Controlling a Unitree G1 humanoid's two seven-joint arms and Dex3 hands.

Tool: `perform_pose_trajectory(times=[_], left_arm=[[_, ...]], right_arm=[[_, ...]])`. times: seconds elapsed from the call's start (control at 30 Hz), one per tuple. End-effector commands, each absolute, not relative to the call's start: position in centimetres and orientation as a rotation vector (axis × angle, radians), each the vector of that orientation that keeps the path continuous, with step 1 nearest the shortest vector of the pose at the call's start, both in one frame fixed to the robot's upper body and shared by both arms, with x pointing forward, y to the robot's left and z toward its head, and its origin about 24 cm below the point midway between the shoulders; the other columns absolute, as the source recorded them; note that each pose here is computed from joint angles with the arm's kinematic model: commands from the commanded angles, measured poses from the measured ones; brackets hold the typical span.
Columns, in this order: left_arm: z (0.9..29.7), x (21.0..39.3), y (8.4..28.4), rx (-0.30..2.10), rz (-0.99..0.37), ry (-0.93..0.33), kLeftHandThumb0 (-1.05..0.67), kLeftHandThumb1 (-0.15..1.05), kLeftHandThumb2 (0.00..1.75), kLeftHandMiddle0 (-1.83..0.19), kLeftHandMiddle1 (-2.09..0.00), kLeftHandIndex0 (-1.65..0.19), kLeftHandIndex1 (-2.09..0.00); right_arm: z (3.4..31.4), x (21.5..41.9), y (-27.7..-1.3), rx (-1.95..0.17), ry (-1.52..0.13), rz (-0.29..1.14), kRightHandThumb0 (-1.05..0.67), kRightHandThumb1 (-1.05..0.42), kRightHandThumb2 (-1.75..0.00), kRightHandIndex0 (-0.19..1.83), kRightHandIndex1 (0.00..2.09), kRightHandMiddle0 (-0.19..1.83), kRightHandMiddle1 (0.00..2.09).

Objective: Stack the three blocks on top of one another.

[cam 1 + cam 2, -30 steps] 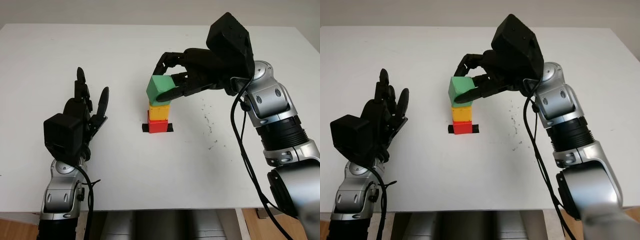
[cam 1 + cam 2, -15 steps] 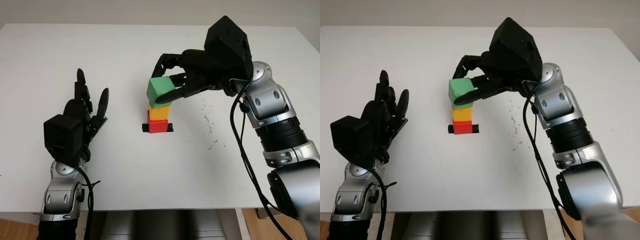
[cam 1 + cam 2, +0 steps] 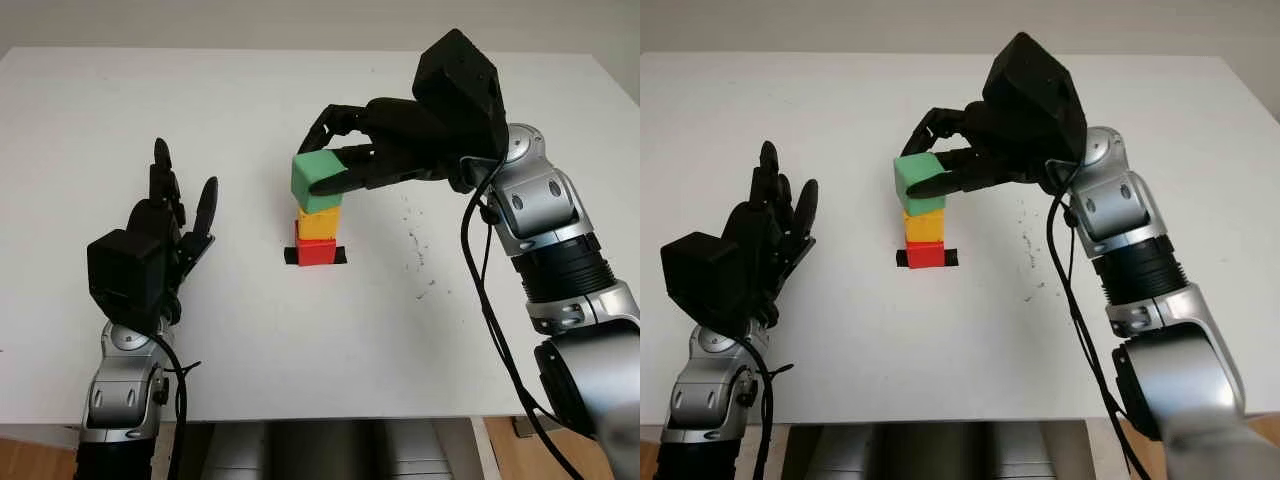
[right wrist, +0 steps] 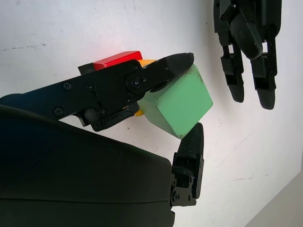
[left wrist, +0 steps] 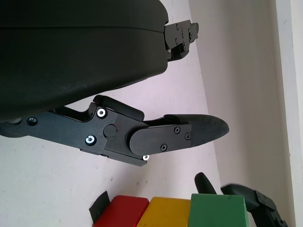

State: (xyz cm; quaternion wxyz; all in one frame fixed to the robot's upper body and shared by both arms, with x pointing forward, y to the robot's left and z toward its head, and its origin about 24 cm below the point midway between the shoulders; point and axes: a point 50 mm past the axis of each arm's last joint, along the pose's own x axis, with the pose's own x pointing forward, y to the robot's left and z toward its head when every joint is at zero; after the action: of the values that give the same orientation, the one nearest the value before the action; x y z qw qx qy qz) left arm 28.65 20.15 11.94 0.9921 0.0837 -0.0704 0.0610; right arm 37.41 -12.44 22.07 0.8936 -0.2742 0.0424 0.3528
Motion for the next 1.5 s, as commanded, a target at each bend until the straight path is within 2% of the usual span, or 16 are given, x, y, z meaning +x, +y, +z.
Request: perform_pose_trajectory(times=[0.0, 0.33, 0.43, 0.53, 0.67, 0.77, 0.87, 0.97, 1.03, 1.13, 1.33, 1.47], left_arm=[[11.8, 28.4, 20.2, 0.168, 0.121, -0.141, -0.64, 1.05, 0.51, 0.19, 0.00, 0.19, 0.00], [11.7, 28.4, 20.3, 0.170, 0.126, -0.139, -0.65, 1.05, 0.50, 0.19, 0.00, 0.19, 0.00], [11.7, 28.4, 20.3, 0.171, 0.128, -0.139, -0.65, 1.05, 0.50, 0.19, 0.00, 0.19, 0.00], [11.7, 28.4, 20.3, 0.170, 0.129, -0.140, -0.65, 1.05, 0.50, 0.19, 0.00, 0.19, 0.00], [11.7, 28.4, 20.4, 0.171, 0.130, -0.136, -0.65, 1.05, 0.50, 0.19, 0.00, 0.19, 0.00], [11.7, 28.4, 20.5, 0.166, 0.132, -0.136, -0.66, 1.05, 0.50, 0.19, 0.00, 0.19, 0.00], [11.7, 28.4, 20.6, 0.165, 0.132, -0.139, -0.67, 1.05, 0.49, 0.19, 0.00, 0.19, 0.00], [11.8, 28.4, 20.8, 0.167, 0.135, -0.141, -0.67, 1.05, 0.49, 0.19, 0.00, 0.19, 0.00], [11.8, 28.4, 20.9, 0.163, 0.138, -0.145, -0.67, 1.05, 0.49, 0.19, 0.00, 0.19, 0.00], [11.9, 28.4, 21.1, 0.159, 0.141, -0.148, -0.68, 1.05, 0.49, 0.19, 0.00, 0.19, 0.00], [12.1, 28.5, 21.7, 0.131, 0.153, -0.160, -0.68, 1.05, 0.48, 0.19, 0.00, 0.19, 0.00], [12.3, 28.6, 22.0, 0.097, 0.158, -0.189, -0.65, 1.05, 0.46, 0.19, 0.00, 0.19, 0.00]], right_arm=[[22.3, 37.3, -12.4, -0.550, 0.073, 0.730, -0.50, -0.97, -0.05, 0.14, 0.02, -0.07, 1.04], [22.5, 37.0, -12.7, -0.560, 0.049, 0.744, -0.51, -0.93, -0.05, 0.11, 0.02, -0.12, 0.89], [22.8, 36.7, -12.9, -0.565, 0.031, 0.750, -0.56, -0.92, -0.05, 0.10, 0.02, -0.13, 0.84], [23.2, 36.4, -13.3, -0.553, 0.016, 0.772, -0.61, -0.92, -0.05, 0.02, 0.02, -0.12, 0.61], [24.2, 35.9, -14.3, -0.484, 0.004, 0.814, -0.69, -0.93, -0.05, -0.16, 0.01, -0.18, 0.18], [24.4, 35.7, -14.9, -0.409, -0.022, 0.839, -0.74, -0.93, -0.06, -0.19, 0.00, -0.19, 0.03], [24.5, 35.6, -15.8, -0.308, -0.072, 0.817, -0.82, -0.97, -0.07, -0.19, 0.00, -0.19, 0.00], [24.3, 35.3, -16.4, -0.261, -0.130, 0.746, -0.88, -1.04, -0.18, -0.19, 0.00, -0.19, 0.00], [23.7, 35.1, -16.9, -0.242, -0.175, 0.685, -0.79, -1.05, -0.44, -0.19, 0.00, -0.19, 0.00], [22.7, 35.1, -17.2, -0.222, -0.200, 0.625, -0.77, -1.05, -0.63, -0.19, 0.00, -0.19, 0.00], [20.0, 35.2, -17.1, -0.089, -0.197, 0.458, -0.76, -1.05, -0.67, -0.19, 0.00, -0.19, 0.00], [17.6, 35.4, -17.0, -0.072, -0.163, 0.364, -0.74, -1.05, -0.75, -0.19, 0.00, -0.19, 0.00]])
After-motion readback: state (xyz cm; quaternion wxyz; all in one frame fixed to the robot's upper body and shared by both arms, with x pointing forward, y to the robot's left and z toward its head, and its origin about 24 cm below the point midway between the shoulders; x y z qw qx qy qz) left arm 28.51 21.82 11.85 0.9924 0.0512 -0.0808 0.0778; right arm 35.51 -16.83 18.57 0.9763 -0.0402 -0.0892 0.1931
